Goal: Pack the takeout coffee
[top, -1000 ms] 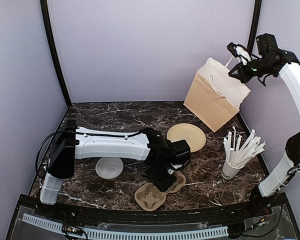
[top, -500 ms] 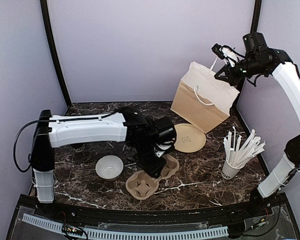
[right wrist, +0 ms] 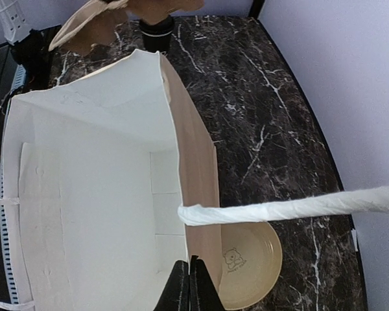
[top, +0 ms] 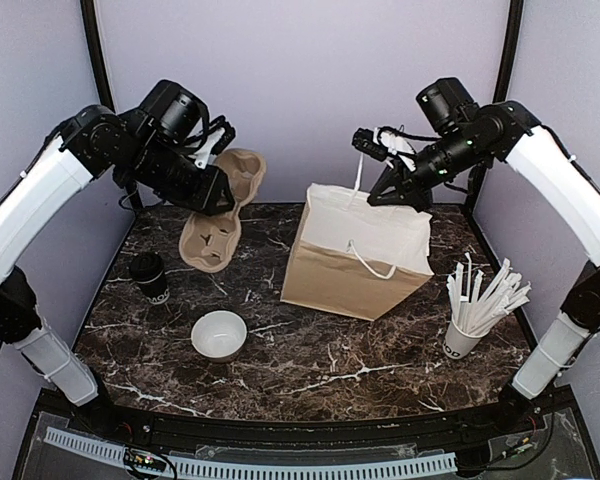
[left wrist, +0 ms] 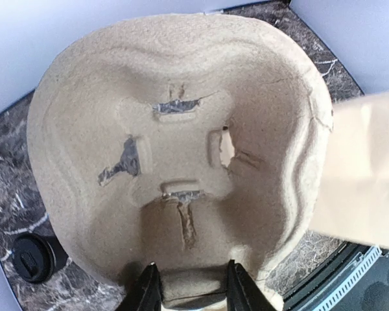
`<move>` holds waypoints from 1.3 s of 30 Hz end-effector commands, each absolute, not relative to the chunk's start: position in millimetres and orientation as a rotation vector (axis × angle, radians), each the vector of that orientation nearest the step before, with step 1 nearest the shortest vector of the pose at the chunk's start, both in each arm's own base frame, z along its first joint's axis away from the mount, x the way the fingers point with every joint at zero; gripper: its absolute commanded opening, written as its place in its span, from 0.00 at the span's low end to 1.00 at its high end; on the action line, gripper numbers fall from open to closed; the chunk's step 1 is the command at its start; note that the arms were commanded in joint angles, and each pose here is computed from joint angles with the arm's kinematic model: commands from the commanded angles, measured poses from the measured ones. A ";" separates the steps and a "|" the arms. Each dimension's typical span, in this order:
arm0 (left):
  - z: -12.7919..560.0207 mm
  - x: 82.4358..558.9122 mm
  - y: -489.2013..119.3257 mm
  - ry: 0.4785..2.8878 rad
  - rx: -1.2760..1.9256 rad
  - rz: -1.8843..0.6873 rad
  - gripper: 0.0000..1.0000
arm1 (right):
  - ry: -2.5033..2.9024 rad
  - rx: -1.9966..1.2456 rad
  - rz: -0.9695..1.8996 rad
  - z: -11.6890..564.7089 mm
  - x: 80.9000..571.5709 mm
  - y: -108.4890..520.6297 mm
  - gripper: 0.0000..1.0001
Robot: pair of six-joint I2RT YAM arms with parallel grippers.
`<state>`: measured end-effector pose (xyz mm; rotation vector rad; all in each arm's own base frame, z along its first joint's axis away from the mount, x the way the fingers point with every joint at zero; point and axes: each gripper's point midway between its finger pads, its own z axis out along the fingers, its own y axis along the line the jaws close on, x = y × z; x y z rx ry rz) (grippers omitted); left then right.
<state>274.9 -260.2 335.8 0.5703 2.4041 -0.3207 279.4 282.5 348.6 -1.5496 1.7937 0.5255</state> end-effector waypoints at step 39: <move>436.6 170.6 -405.7 1.479 1.407 -1.142 0.35 | 1.649 -1.584 0.711 387.6 237.6 239.3 0.78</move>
